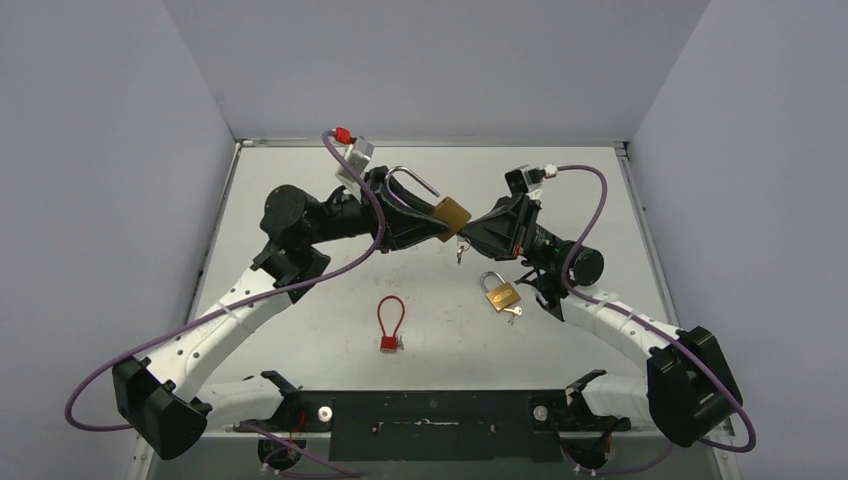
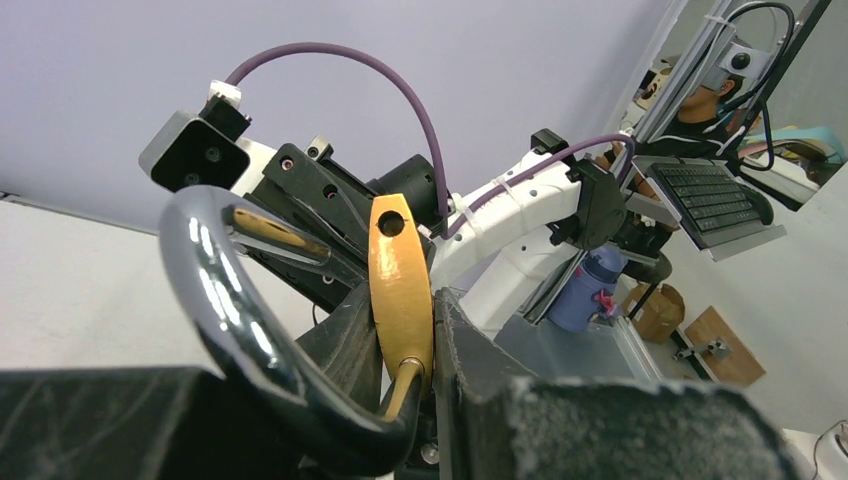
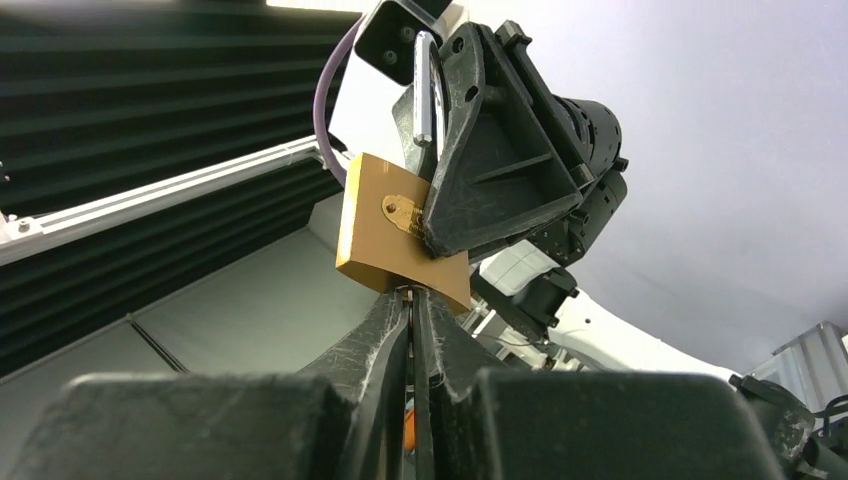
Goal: Unlock with the key
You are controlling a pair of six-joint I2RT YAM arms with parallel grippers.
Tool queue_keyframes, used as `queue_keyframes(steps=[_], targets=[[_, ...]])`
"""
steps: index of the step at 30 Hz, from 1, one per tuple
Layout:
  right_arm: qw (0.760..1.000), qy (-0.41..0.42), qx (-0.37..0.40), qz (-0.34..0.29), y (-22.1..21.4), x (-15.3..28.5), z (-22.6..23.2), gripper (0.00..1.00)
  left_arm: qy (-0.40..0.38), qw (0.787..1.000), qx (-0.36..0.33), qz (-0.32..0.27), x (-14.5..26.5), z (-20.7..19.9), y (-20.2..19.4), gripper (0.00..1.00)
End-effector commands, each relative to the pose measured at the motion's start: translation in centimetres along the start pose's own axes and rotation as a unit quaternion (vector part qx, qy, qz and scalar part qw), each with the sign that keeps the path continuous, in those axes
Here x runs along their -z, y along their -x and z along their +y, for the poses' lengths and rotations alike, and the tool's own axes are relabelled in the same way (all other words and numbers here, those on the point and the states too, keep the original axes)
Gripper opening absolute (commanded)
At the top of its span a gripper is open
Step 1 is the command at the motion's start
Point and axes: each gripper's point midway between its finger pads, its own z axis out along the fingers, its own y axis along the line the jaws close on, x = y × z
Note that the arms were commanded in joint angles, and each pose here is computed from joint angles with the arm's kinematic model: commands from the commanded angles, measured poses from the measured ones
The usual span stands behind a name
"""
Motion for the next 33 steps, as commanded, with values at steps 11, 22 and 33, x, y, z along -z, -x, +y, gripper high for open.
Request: queue_keyframes(steps=[11, 22, 33], targets=[[0.939, -0.244, 0.235, -0.055, 3.8, 6.2, -7.4, 0.57, 0.048, 0.996, -0.080, -0.012, 0.8, 0.3, 1.2, 0.00], [0.843, -0.276, 0.461, 0.034, 4.2, 6.5, -3.3, 0.91, 0.024, 0.997, -0.053, 0.053, 1.2, 1.1, -2.4, 0.00], [0.871, -0.164, 0.454, 0.095, 1.5, 0.1, -1.6, 0.85, 0.021, 0.998, 0.007, 0.064, 0.8, 1.3, -3.2, 0.00]])
